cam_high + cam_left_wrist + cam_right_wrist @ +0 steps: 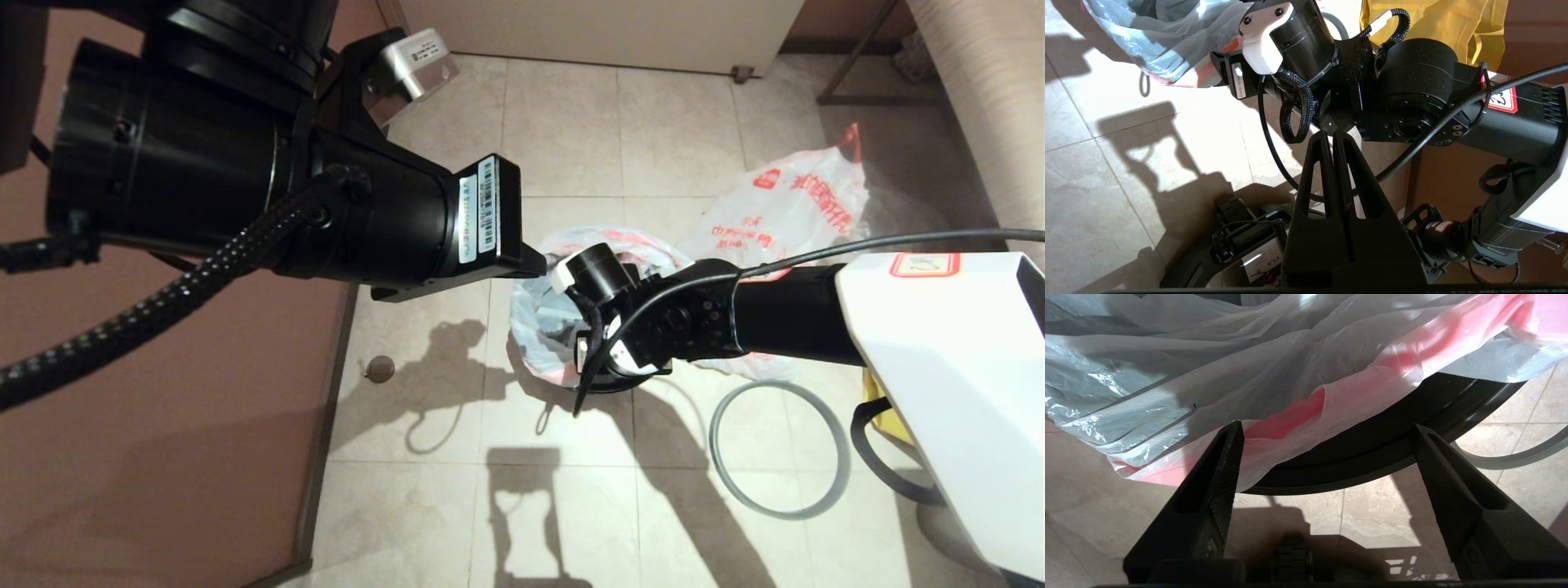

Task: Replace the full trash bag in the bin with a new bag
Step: Put the new garbage bag on the trash can

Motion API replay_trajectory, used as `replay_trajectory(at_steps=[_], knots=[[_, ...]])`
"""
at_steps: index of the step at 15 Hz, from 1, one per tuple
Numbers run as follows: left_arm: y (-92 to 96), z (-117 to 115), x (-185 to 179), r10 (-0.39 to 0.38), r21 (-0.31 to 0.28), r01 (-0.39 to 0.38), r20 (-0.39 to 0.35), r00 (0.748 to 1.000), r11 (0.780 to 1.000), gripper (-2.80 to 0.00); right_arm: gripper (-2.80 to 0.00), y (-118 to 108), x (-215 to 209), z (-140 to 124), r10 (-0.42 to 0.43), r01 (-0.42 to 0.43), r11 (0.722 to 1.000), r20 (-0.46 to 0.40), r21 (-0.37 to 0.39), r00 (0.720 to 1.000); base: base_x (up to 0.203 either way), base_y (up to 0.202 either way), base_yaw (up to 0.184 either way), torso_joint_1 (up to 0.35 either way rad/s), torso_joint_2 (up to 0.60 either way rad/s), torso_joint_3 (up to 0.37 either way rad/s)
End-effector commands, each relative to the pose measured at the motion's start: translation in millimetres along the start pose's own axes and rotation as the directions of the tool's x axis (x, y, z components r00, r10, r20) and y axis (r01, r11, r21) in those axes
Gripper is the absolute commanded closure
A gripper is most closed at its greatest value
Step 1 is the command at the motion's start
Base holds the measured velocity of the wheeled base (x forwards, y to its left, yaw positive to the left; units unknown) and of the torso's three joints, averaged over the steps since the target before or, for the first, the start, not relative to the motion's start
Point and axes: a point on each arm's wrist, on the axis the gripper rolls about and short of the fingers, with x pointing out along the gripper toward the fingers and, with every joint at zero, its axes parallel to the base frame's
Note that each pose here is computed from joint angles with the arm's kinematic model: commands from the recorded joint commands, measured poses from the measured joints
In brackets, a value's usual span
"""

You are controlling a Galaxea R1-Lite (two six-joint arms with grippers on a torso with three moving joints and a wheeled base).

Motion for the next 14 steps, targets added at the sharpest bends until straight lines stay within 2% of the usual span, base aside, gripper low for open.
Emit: replay_trajectory(at_steps=[1,6,7,14], knots=[[0.2,-1,3,0.005,-0.002,-0.005,-0.007,1.000,1.000,0.00,-2.80,0,1,-1,-0.008,0.008,1.000,-0.006,-0.002,1.000,0.000,0.000,0.000,0.000,0.00,0.000],[0.2,1,4,0.001,-0.005,0.000,0.008,1.000,1.000,0.00,-2.80,2,12,-8,-0.020,0.020,1.000,-0.021,-0.014,1.000,0.000,0.000,0.000,0.000,0.00,0.000],[-0.1,1,4,0.000,-0.005,0.000,0.006,1.000,1.000,0.00,0.00,2,13,-9,-0.020,0.020,1.000,-0.022,-0.016,1.000,0.000,0.000,0.000,0.000,0.00,0.000],[-0.3,1,3,-0.002,-0.005,0.002,0.010,1.000,1.000,0.00,0.00,2,12,-9,-0.022,0.021,1.000,-0.025,-0.019,0.999,0.000,0.000,0.000,0.000,0.00,0.000]])
